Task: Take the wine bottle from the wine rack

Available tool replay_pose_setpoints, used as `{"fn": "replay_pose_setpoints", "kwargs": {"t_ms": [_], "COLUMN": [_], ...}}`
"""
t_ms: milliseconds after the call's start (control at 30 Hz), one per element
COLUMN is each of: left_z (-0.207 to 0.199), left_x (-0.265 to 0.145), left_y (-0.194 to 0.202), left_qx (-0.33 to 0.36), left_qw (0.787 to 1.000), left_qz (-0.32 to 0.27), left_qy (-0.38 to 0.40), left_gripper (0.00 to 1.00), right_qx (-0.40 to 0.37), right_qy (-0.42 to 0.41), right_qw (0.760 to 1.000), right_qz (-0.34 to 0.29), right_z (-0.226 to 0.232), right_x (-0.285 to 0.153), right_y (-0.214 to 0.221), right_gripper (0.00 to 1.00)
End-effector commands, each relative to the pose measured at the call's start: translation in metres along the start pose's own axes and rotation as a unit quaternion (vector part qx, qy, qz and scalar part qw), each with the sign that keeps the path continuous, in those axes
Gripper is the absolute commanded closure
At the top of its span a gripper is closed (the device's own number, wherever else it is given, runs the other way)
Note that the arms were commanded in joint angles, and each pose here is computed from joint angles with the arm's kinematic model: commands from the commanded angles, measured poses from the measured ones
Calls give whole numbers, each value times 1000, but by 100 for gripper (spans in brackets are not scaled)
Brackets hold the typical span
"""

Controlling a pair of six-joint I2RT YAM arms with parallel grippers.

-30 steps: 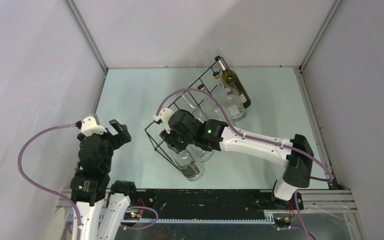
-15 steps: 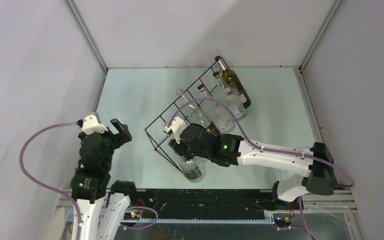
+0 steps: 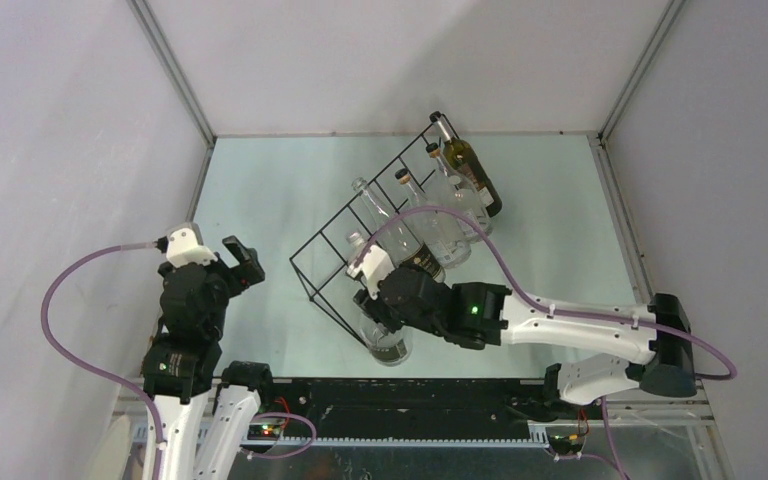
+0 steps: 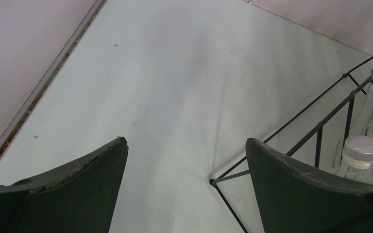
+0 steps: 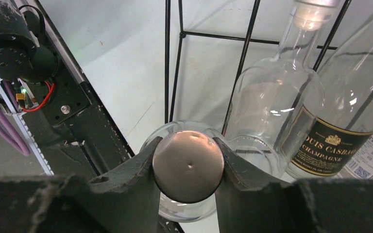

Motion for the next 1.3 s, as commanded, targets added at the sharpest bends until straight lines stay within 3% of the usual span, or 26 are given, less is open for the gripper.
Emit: {"fn": "replay_pose_setpoints", "kwargs": {"t_ms": [0, 400, 733, 1033, 1267], "left_z": [-5, -10, -36, -70, -102], "left_x": [3, 6, -12, -13, -14], "left_y": [-8, -7, -33, -28, -6], "left_qx": [7, 8, 3, 3, 7], "left_qw": [1000, 1000, 994, 988, 984], "left_qz": [-12, -7, -26, 10, 44], "left_qy": [12, 24, 104, 152, 175], "left_gripper": [2, 2, 2, 4, 6], "right_qx": [42, 58, 85, 159, 221], "right_qy": [28, 32, 56, 140, 228], "right_qw": [991, 990, 987, 971, 941], "right_qz": [-122, -126, -122, -114, -116], "right_z": [-13, -15, -30, -88, -144], "right_x": [-40, -70, -93, -126, -152], "right_y": [-55, -38, -18, 7, 23], "right_gripper": [100, 100, 100, 100, 100]}}
Point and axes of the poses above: each gripper's point midway between its finger pads, its own x axis out along the fingers, its own z axis along the line the jaws close on, y = z × x, the point moved 4 cm from there along -x, back along the fingers, and after that the axes turned 5 degrees about -x, right-handed, at the moved point
